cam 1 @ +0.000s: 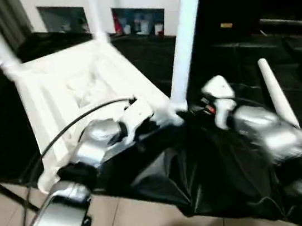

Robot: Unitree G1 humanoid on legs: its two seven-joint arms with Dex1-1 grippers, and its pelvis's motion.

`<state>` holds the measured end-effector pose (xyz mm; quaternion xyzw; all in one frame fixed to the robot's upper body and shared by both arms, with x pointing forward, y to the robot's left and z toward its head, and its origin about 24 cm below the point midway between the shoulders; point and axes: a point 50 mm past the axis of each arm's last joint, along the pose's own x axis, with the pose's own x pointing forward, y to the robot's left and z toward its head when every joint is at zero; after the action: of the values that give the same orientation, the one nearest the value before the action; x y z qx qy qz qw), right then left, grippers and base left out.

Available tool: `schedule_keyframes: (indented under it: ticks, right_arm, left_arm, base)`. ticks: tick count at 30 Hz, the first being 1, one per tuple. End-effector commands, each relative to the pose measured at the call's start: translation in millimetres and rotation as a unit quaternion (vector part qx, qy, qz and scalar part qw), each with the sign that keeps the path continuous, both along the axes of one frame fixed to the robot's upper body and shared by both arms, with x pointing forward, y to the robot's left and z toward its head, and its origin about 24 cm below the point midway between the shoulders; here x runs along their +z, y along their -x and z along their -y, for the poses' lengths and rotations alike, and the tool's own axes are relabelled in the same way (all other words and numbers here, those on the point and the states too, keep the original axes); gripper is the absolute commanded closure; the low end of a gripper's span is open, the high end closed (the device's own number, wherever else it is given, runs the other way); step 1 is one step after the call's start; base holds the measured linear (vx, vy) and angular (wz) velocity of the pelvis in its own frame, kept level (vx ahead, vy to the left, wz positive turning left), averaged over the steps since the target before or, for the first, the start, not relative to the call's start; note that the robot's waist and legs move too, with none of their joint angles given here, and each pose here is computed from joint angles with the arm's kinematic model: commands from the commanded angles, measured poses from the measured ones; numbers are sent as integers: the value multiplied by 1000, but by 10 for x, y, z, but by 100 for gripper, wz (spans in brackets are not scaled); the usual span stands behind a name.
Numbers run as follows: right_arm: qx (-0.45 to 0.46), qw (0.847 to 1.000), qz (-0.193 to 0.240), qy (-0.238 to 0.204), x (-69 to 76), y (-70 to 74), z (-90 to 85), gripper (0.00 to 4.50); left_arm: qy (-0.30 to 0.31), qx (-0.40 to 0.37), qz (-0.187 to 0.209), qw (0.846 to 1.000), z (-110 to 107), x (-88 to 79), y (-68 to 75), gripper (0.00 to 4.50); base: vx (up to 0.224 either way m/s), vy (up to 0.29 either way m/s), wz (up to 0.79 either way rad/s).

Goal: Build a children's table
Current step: Insert table leg to table base, then rotate leg to tighten

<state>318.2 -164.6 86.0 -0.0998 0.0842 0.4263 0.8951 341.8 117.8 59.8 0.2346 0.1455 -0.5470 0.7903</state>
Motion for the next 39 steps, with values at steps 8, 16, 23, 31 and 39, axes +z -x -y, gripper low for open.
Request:
schedule_keyframes:
  ticks: [8, 16, 23, 31, 39]
  right_arm:
    - [127, 991, -26, 37, -14, 343, -37, 54]
    - [134, 989, -27, 56, -102, 359, -128, 54]
    - [139, 989, -21, 49, -148, 320, -214, 54]
    - [145, 988, -22, 51, -179, 306, -237, 113]
    - [155, 986, -23, 57, -236, 300, -271, 171]
  left_arm:
    - [37, -128, -26, 991, -61, 68, 235, 450]
    - [42, -170, -41, 984, -136, 115, 352, 450]
    - [38, -170, -40, 984, -153, 110, 371, 450]
    - [38, -165, -41, 985, -160, 110, 374, 450]
    - [36, -160, -42, 986, -178, 97, 383, 450]
  base:
    - [0, 0, 0]
    - [0, 0, 0]
    - [0, 0, 0]
    - [0, 0, 0]
    - [0, 0, 0]
